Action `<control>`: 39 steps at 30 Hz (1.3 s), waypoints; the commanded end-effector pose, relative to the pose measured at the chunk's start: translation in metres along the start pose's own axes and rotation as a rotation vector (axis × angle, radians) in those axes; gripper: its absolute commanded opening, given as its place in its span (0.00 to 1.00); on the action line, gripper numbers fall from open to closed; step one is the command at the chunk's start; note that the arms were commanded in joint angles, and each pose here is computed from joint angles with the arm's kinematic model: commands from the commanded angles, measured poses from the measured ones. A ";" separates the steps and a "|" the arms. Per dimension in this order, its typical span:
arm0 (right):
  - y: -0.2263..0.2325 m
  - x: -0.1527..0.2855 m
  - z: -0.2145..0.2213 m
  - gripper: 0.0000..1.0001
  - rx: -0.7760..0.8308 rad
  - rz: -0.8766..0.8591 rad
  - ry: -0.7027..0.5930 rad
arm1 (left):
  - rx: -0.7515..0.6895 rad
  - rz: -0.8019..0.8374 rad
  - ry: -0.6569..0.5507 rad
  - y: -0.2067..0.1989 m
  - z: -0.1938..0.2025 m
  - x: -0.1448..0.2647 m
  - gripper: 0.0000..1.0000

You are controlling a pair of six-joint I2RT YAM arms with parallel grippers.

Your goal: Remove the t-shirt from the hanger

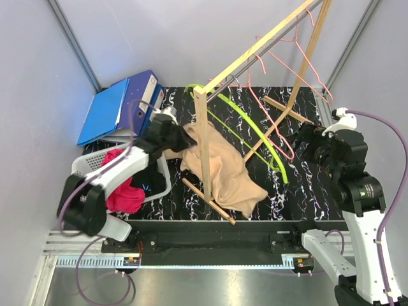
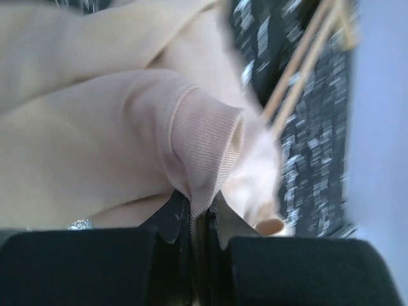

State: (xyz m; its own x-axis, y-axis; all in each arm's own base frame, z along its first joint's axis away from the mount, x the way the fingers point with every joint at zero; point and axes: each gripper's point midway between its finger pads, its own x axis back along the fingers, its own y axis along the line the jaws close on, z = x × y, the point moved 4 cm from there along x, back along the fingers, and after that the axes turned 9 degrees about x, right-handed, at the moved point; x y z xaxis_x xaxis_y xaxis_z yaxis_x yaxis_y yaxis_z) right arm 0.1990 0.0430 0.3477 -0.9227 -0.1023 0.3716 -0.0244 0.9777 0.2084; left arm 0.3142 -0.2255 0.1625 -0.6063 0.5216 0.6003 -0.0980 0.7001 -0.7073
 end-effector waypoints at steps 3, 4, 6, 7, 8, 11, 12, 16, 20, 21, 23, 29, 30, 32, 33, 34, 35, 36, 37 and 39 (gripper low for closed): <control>0.013 -0.015 0.021 1.00 -0.059 -0.109 0.030 | -0.053 0.188 -0.243 -0.059 -0.066 0.110 0.00; 0.012 -0.019 0.030 1.00 -0.062 -0.106 0.056 | -0.065 0.180 -0.254 -0.059 -0.068 0.121 0.00; 0.012 -0.022 0.036 1.00 -0.076 -0.110 0.063 | -0.080 0.197 -0.313 -0.065 -0.080 0.149 0.00; 0.011 -0.024 0.042 1.00 -0.078 -0.111 0.076 | -0.093 0.201 -0.342 -0.072 -0.087 0.165 0.00; 0.012 -0.024 0.042 1.00 -0.079 -0.115 0.076 | -0.099 0.206 -0.385 -0.075 -0.094 0.181 0.00; 0.012 -0.026 0.045 1.00 -0.077 -0.121 0.082 | -0.126 0.192 -0.499 -0.087 -0.114 0.225 0.00; 0.012 -0.026 0.045 1.00 -0.075 -0.119 0.082 | -0.129 0.171 -0.522 -0.087 -0.116 0.238 0.00; 0.010 -0.029 0.050 1.00 -0.065 -0.113 0.095 | -0.186 0.103 -0.775 -0.098 -0.142 0.306 0.00; 0.013 -0.032 0.053 1.00 -0.072 -0.134 0.108 | -0.303 0.092 -1.029 -0.104 -0.151 0.360 0.00; 0.013 -0.033 0.053 1.00 -0.073 -0.137 0.111 | -0.334 0.108 -1.084 -0.103 -0.155 0.359 0.00; 0.015 -0.032 0.053 1.00 -0.079 -0.150 0.113 | -0.393 0.090 -1.183 -0.097 -0.149 0.380 0.00; 0.016 -0.030 0.053 1.00 -0.084 -0.160 0.112 | -0.432 0.004 -1.171 -0.056 -0.126 0.366 0.00; 0.017 -0.030 0.053 1.00 -0.086 -0.162 0.111 | -0.420 -0.011 -1.138 -0.046 -0.119 0.357 0.00; 0.017 -0.030 0.055 1.00 -0.082 -0.162 0.114 | -0.307 -0.031 -1.092 -0.020 -0.106 0.336 0.00; 0.016 -0.031 0.057 1.00 -0.085 -0.161 0.119 | -0.259 -0.030 -1.091 -0.009 -0.094 0.339 0.00; 0.016 -0.032 0.058 1.00 -0.085 -0.162 0.121 | -0.126 -0.045 -1.091 0.009 -0.087 0.331 0.00; 0.016 -0.032 0.059 1.00 -0.085 -0.162 0.125 | -0.061 -0.053 -1.092 0.019 -0.081 0.328 0.00; 0.016 -0.034 0.062 1.00 -0.084 -0.165 0.134 | 0.048 -0.016 -1.109 0.027 -0.068 0.334 0.00; 0.016 -0.035 0.064 1.00 -0.085 -0.166 0.138 | 0.116 -0.035 -1.133 0.038 -0.065 0.335 0.00; 0.017 -0.037 0.066 1.00 -0.090 -0.175 0.146 | 0.212 -0.025 -1.136 0.049 -0.056 0.335 0.00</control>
State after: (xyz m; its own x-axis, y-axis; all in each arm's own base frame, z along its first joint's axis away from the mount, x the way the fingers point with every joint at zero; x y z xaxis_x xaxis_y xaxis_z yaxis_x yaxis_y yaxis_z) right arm 0.2031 0.0709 0.2747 -0.8359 -0.2683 0.4789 -0.1084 0.9359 0.3352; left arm 0.1748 -0.0074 0.3399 -0.9861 -0.1536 0.0629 -0.1604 0.7845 -0.5990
